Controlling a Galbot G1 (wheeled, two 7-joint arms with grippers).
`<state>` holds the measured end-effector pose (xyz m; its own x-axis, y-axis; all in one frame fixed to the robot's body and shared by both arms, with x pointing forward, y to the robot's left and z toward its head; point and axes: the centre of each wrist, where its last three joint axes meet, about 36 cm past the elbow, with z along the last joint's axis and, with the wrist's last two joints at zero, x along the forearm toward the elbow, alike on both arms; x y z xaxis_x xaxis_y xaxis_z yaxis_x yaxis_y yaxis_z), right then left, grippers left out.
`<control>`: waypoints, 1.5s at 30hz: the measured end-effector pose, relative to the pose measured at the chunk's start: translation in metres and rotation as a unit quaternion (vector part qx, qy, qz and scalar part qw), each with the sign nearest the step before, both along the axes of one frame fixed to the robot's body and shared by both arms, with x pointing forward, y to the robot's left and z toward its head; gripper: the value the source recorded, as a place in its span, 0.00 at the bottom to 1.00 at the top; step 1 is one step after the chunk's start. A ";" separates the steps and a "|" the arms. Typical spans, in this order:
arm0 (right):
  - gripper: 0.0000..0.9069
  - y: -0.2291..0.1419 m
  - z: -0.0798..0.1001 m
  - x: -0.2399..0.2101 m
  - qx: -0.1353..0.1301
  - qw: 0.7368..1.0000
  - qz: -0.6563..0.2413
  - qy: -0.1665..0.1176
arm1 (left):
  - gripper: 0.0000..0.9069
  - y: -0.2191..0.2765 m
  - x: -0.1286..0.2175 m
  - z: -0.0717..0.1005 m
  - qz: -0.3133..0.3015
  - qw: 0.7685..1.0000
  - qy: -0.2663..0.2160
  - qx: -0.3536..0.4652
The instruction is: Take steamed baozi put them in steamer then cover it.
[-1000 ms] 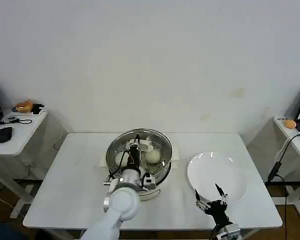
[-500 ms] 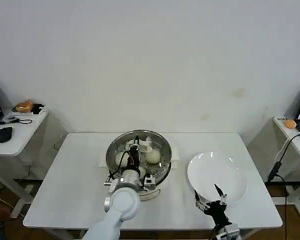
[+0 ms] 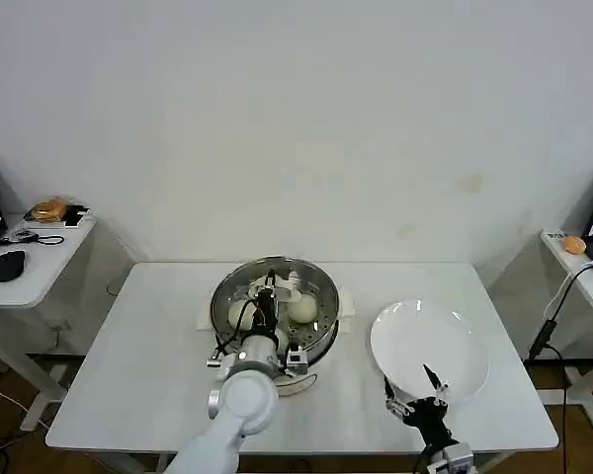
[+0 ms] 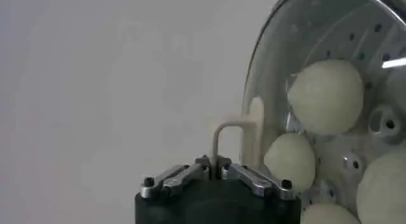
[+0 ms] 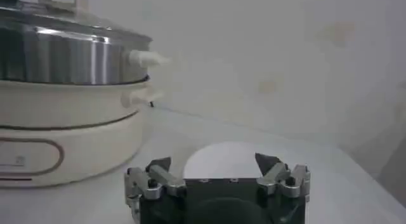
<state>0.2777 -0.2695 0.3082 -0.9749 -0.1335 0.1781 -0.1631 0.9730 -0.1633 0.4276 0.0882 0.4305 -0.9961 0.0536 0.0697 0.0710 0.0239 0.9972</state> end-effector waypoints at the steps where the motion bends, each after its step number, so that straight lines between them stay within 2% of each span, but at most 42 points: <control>1: 1.00 0.000 0.000 0.000 0.000 1.000 0.001 0.000 | 1.00 0.000 0.000 0.000 0.000 1.000 0.000 -0.001; 14: 1.00 0.003 -0.001 0.000 0.001 1.000 0.004 0.002 | 1.00 0.004 -0.010 0.003 -0.002 1.000 0.000 -0.010; 24: 1.00 0.001 -0.002 -0.001 -0.001 1.000 0.005 0.005 | 1.00 0.019 -0.030 0.013 -0.010 1.000 -0.012 -0.021; 34: 1.00 0.003 -0.003 -0.004 0.000 1.000 0.007 0.010 | 1.00 0.040 -0.065 0.036 -0.027 0.998 -0.036 -0.046; 39: 1.00 0.001 -0.003 -0.007 0.000 1.000 0.007 0.012 | 1.00 0.053 -0.088 0.050 -0.038 0.994 -0.047 -0.086; 45: 1.00 -0.005 0.000 -0.011 0.000 1.000 0.006 0.011 | 1.00 0.073 -0.113 0.046 -0.038 0.981 -0.034 -0.186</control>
